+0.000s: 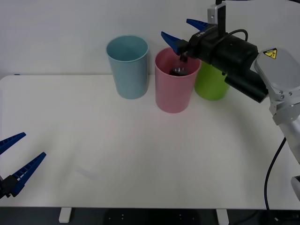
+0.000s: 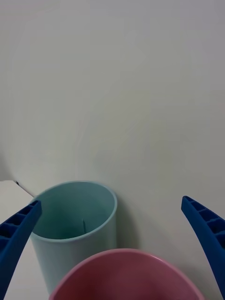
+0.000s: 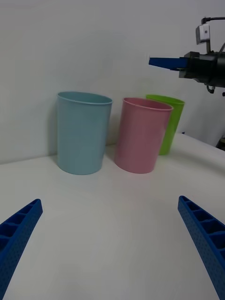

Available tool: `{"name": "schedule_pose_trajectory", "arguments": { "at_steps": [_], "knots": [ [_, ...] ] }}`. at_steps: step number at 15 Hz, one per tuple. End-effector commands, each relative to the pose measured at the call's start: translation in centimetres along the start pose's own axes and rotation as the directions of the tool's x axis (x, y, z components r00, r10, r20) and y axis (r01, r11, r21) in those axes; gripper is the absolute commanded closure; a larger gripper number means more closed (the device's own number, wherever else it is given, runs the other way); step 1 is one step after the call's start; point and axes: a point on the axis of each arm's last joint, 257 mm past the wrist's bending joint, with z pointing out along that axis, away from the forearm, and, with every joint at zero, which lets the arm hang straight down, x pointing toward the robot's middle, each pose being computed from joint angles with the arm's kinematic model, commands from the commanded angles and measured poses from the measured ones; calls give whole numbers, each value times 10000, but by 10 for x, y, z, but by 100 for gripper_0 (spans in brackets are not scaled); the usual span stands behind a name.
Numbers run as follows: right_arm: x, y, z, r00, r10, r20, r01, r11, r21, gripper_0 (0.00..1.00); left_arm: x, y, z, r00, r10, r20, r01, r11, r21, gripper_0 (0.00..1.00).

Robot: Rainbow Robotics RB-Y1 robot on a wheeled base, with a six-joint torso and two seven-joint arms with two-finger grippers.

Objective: Grasp the object on the table and drop it into the matching bin: aluminum can to the light blue bin, PET bottle to the pink bin.

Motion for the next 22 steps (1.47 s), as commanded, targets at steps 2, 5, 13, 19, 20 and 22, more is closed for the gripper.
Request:
{"name": "schedule_pose_trajectory", "arguments": {
  "at_steps": [2, 5, 13, 19, 20, 22],
  "knots": [
    [-5, 10, -27, 9996, -39, 289, 44, 9998, -176, 0, 0, 0, 0, 10000, 0, 0, 0, 10000, 0, 0],
    [-9, 23, -57, 9989, 21, 475, 0, 9990, -446, 0, 0, 0, 0, 10000, 0, 0, 0, 10000, 0, 0],
    [-1, 57, -153, 9993, -101, 361, 147, 9915, -1292, 0, 0, 0, 0, 10000, 0, 0, 0, 10000, 0, 0],
    [31, 56, -222, 9912, -1320, -54, 1295, 9794, -1548, 0, 0, 0, 0, 10000, 0, 0, 0, 10000, 0, 0],
    [39, 57, -235, 9881, -1530, -184, 1479, 9752, -1645, 0, 0, 0, 0, 10000, 0, 0, 0, 10000, 0, 0],
    [51, 58, -256, 9816, -1851, -464, 1745, 9690, -1752, 0, 0, 0, 0, 10000, 0, 0, 0, 10000, 0, 0]
  ]
}}
